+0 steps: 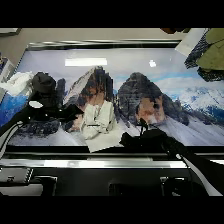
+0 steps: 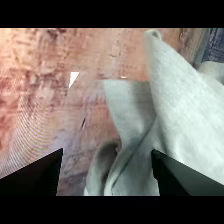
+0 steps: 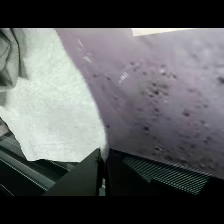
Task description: Fold the clothes and pants, and hang the long-sleeved shirts on hangers.
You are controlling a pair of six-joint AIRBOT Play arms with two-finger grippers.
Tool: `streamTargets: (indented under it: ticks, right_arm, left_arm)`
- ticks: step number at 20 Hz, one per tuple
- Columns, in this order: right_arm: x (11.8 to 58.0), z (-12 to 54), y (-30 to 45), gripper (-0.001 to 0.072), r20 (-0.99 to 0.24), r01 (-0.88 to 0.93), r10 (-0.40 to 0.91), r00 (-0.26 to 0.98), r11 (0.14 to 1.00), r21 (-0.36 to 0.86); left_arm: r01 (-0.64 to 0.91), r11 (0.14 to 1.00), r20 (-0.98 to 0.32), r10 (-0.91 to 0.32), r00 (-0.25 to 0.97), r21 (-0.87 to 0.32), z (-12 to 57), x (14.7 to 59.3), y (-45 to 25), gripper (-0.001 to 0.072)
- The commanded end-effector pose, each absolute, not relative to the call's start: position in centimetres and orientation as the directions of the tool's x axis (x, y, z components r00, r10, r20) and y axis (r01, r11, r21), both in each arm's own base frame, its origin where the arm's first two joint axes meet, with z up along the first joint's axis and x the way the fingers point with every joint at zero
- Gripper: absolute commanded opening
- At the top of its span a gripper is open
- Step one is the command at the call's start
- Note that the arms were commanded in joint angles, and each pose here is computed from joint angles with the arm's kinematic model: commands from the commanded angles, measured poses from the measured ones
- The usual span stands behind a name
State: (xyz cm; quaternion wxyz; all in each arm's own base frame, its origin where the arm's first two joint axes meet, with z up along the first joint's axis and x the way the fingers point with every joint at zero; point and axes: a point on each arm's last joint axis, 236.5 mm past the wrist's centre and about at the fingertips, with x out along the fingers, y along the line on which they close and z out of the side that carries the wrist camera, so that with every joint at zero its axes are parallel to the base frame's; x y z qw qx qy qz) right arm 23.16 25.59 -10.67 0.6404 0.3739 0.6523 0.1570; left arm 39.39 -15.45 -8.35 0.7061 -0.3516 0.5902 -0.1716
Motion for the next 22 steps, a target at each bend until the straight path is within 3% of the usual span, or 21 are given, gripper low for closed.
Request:
streamTargets:
  ticks: [1, 3, 4, 5, 6, 7, 11, 16, 22]
  right_arm:
    - [23.1, -10.2, 25.8, 0.0036, -0.708, 0.309, 0.699, 0.097, 0.655, 0.689]
    - [23.1, -9.9, 25.9, 0.0036, -0.705, 0.303, 0.702, 0.102, 0.653, 0.694]
    - [23.3, -9.8, 25.8, 0.0036, -0.704, 0.299, 0.702, 0.11, 0.652, 0.697]
    - [23.5, -9.5, 25.8, 0.0036, -0.703, 0.292, 0.701, 0.122, 0.651, 0.7]
    - [23.8, -9.2, 25.7, 0.0036, -0.702, 0.279, 0.699, 0.14, 0.652, 0.705]
    - [24.2, -8.8, 25.6, 0.0036, -0.702, 0.263, 0.695, 0.159, 0.655, 0.708]
    - [26.6, -6.0, 24.6, 0.0035, -0.712, 0.137, 0.653, 0.257, 0.704, 0.696]
    - [33.1, 2.0, 19.5, 0.0034, -0.779, -0.048, 0.411, 0.474, 0.895, 0.443]
    - [39.9, 19.9, 14.5, 0.0034, -0.58, -0.14, 0.21, 0.787, 0.977, 0.163]
  left_arm:
    - [-0.176, 0.672, -0.694, -0.685, 0.221, -0.719, -10.0, 39.1, -17.5, 0.0597]
    - [-0.171, 0.658, -0.679, -0.699, 0.224, -0.733, -9.9, 39.2, -18.2, 0.0595]
    - [-0.168, 0.647, -0.668, -0.707, 0.233, -0.744, -9.6, 39.4, -18.5, 0.0552]
    - [-0.164, 0.634, -0.654, -0.717, 0.242, -0.755, -9.3, 39.7, -18.7, 0.0347]
    - [-0.163, 0.62, -0.639, -0.726, 0.253, -0.768, -8.9, 39.9, -18.9, 0.0074]
    - [-0.166, 0.605, -0.626, -0.733, 0.267, -0.779, -8.6, 40.3, -19.0, 0.0018]
    - [-0.152, 0.593, -0.605, -0.721, 0.337, -0.791, -6.2, 41.8, -16.8, 0.0015]
    - [-0.071, 0.622, -0.548, -0.623, 0.559, -0.78, 2.5, 44.0, -9.3, 0.0013]
    - [-0.064, 0.771, -0.547, -0.387, 0.742, -0.633, 12.2, 40.5, -1.7, 0.0013]
